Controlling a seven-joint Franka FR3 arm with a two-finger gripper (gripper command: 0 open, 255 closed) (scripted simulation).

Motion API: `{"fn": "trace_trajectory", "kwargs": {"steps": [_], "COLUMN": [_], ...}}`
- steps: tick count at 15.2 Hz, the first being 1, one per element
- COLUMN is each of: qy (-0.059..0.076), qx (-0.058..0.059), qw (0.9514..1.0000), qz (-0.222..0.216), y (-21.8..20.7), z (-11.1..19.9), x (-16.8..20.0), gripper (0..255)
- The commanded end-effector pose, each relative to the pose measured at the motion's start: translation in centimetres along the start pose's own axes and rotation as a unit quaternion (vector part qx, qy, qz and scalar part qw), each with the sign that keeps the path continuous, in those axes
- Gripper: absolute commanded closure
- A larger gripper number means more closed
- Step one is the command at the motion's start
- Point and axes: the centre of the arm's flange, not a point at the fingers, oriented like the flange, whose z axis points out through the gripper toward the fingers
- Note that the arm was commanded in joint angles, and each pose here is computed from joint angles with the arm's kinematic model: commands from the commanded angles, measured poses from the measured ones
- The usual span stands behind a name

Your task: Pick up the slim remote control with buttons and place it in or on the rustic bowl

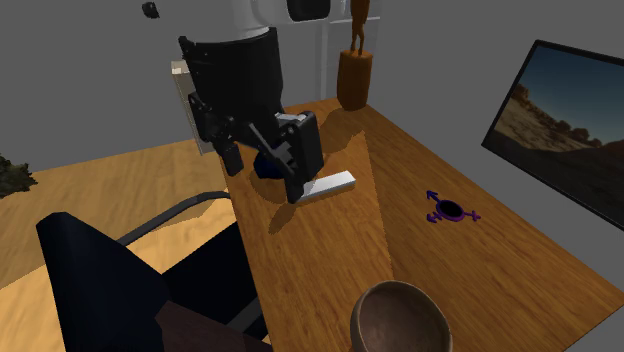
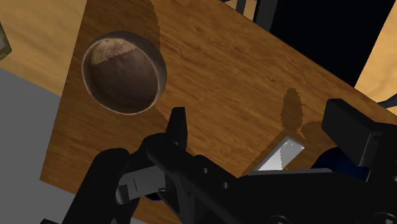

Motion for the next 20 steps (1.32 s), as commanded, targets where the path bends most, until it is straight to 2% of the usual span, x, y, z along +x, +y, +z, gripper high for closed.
{"fn": "trace_trajectory", "kwargs": {"steps": [1, 10, 20], "qy": [0.0, -0.004, -0.009], "qx": [0.0, 0.007, 0.015], "qw": [1.0, 0.9989, 0.9949], "qz": [0.0, 0.047, 0.099], "y": [0.0, -4.2, -8.1], "z": [0.0, 7.5, 15.9], "x": [0.0, 8.2, 17.6], "gripper": [0, 0, 0]}}
